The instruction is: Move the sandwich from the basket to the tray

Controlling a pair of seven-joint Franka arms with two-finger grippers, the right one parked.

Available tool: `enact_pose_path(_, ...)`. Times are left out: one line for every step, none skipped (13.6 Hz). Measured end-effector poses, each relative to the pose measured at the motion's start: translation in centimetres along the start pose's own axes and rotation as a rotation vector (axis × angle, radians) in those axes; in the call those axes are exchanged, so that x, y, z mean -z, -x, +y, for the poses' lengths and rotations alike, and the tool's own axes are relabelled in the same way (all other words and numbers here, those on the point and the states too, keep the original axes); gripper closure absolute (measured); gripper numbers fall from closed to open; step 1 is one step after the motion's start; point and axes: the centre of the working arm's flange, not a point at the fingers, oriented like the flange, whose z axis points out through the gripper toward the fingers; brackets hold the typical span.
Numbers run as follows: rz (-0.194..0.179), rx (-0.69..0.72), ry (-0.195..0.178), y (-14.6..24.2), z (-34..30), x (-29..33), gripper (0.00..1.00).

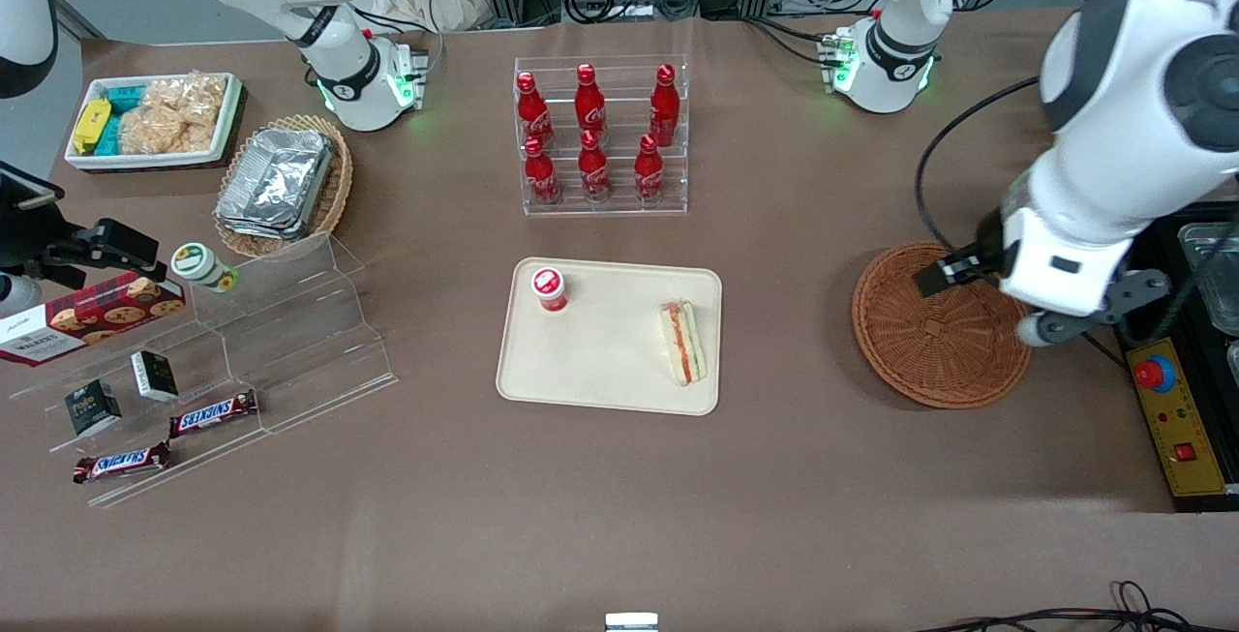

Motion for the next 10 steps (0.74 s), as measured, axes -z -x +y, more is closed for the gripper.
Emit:
enact_pose_path(-0.002,-0.019,0.004,-0.3,-1.7,0.3,0.00)
enact_pose_path(-0.001,-0.041,0.006,-0.4,-3.1,0.7,0.00)
enact_pose_path(0.002,-0.064,0.009,-0.3,-4.6,1.2,0.00)
enact_pose_path(0.006,-0.086,0.016,-0.2,-6.0,1.7,0.00)
enact_pose_path(0.009,-0.109,0.025,0.0,-7.6,2.3,0.00)
enact_pose_path(0.015,-0.133,0.034,0.2,-9.3,2.9,0.00)
enact_pose_path(0.021,-0.158,0.040,0.5,-10.9,3.5,0.00)
enact_pose_path(0.025,-0.180,0.043,0.9,-12.2,3.9,0.00)
enact_pose_path(0.027,-0.200,0.046,1.3,-13.1,4.2,0.00)
enact_pose_path(0.029,-0.211,0.048,1.8,-13.7,4.4,0.00)
